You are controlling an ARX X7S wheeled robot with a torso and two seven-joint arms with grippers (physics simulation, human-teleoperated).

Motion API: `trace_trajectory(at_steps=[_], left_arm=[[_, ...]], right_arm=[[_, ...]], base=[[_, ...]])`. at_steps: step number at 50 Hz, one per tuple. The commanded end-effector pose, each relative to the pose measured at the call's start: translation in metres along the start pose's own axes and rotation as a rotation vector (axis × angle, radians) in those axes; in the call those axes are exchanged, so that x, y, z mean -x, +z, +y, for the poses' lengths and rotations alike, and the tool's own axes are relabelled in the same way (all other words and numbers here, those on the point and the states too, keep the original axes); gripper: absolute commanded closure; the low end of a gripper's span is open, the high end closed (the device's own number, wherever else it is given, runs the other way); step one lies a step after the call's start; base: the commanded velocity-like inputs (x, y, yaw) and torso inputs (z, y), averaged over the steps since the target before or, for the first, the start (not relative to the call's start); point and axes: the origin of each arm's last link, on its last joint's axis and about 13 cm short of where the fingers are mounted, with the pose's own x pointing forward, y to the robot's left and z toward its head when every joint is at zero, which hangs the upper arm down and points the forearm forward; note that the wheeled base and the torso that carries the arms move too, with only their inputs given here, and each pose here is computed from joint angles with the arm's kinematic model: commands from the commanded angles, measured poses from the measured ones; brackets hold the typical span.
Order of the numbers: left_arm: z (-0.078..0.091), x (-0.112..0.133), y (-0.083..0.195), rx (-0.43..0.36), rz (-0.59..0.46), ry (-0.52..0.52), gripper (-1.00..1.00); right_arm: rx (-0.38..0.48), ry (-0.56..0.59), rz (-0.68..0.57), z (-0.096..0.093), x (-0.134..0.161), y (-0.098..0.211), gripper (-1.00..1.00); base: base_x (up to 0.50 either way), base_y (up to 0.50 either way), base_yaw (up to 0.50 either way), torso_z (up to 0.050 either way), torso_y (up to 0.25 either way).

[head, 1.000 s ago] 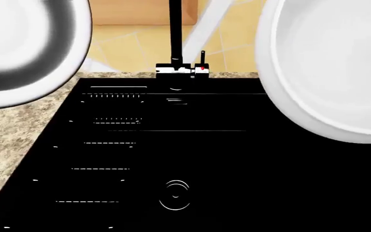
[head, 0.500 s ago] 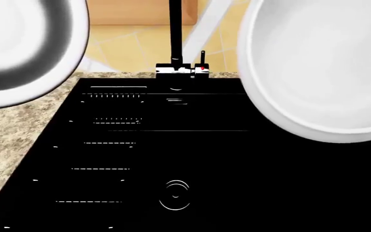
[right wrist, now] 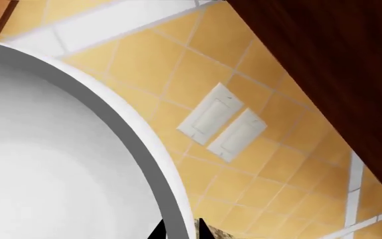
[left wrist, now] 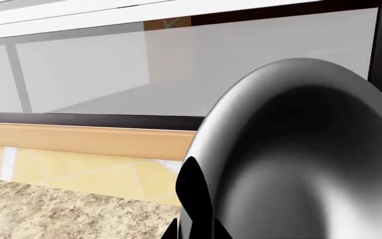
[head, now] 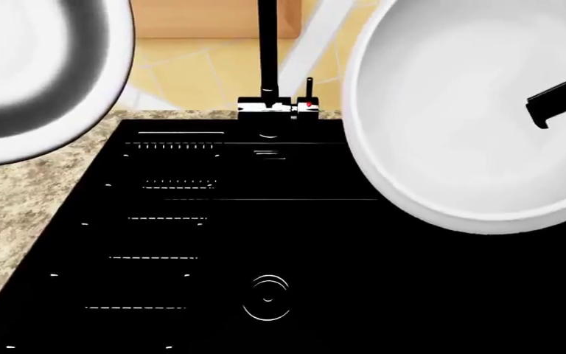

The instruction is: Stack the bowls in the sink.

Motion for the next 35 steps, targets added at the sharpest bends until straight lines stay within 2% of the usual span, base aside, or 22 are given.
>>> trace_trajectory(at_steps=[1,35], left_arm=[[0.002,0.003,0.004,0.014,-0.029,0.011,1.00],[0.003,0.003,0.004,0.019,-0.030,0.011,1.00]], right_arm=[[0.068,0.012,0.010,0.005,-0.002,0.005,1.00],[0.155,0.065,-0.001,0.026,-0.011,0.016,1.00]], base=[[0.00,0.00,0.00,0.000,0.000],[0.00,0.00,0.00,0.000,0.001]])
